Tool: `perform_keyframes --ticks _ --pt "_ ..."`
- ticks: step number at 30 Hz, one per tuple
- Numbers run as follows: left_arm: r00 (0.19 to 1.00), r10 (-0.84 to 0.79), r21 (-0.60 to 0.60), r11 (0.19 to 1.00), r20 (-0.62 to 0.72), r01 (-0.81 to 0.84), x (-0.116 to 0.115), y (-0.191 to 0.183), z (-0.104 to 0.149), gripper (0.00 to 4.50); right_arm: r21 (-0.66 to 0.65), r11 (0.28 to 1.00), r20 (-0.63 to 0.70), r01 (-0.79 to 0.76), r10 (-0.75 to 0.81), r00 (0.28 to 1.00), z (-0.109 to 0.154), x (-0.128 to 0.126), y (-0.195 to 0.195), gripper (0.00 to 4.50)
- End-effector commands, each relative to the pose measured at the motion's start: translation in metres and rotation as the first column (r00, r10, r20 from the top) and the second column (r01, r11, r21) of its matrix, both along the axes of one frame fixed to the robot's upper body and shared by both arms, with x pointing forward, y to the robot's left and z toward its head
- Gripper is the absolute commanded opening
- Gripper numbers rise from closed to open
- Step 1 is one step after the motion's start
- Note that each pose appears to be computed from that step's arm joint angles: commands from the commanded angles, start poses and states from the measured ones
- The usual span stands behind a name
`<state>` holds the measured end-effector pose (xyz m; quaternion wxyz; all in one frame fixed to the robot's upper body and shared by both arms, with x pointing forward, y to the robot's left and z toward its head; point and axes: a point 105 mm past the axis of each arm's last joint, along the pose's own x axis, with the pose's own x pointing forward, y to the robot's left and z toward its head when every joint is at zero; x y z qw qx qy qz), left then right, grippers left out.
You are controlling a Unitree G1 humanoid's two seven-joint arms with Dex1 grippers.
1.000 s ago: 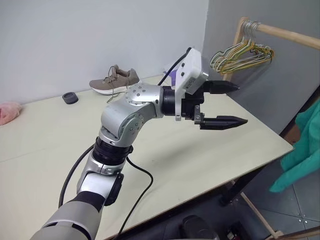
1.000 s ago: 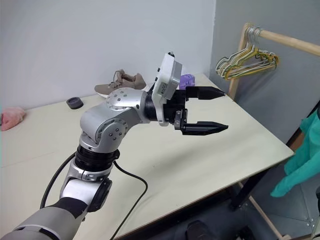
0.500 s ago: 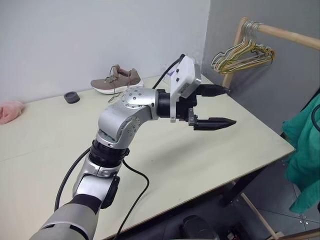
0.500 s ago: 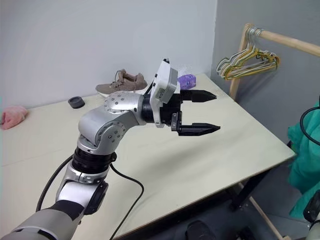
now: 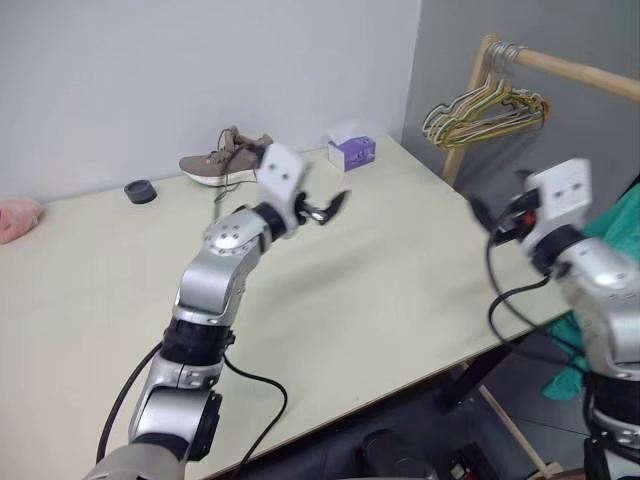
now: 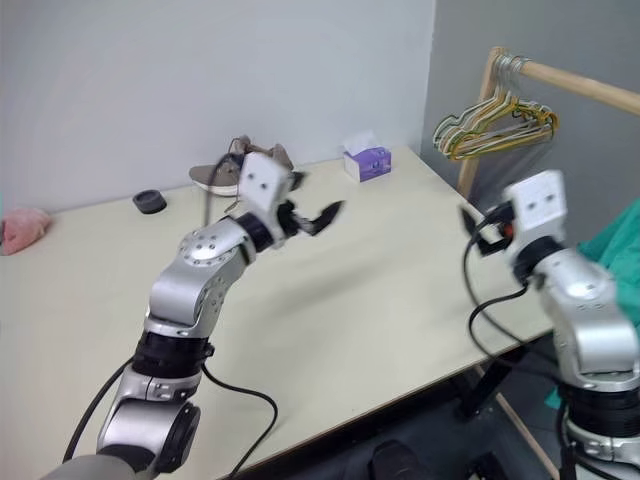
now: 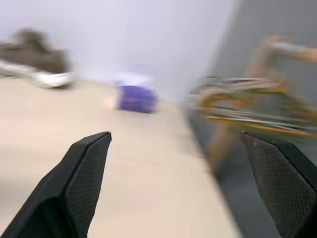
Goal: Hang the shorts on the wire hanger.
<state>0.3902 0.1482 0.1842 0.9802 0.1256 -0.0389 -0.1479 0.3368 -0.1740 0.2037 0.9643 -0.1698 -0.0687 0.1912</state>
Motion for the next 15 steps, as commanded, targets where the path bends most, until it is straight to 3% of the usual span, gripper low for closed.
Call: perform_keyframes --ticks 1,4,7,15 --pt "0.94 0.34 0.053 0.939 0.018 -0.34 -0.018 0.068 -0.027 4.5 0.045 0.972 -0.028 -0.232 0.233 0.972 -0.019 -0.004 0.05 4.46" --pt "0.88 0.474 0.046 0.88 -0.039 -0.473 -0.043 0.098 -0.054 4.5 0.101 0.943 -0.093 -0.316 0.326 0.941 -0.042 0.002 0.077 4.46" --pt "0.872 0.482 0.012 0.876 -0.084 -0.483 -0.062 0.103 -0.069 4.5 0.114 0.941 -0.101 -0.318 0.329 0.939 -0.054 0.015 0.091 4.46" --pt "0.881 0.465 0.006 0.885 -0.083 -0.466 -0.072 0.103 -0.066 4.5 0.159 0.94 -0.105 -0.301 0.319 0.942 -0.068 0.032 0.1 4.46"
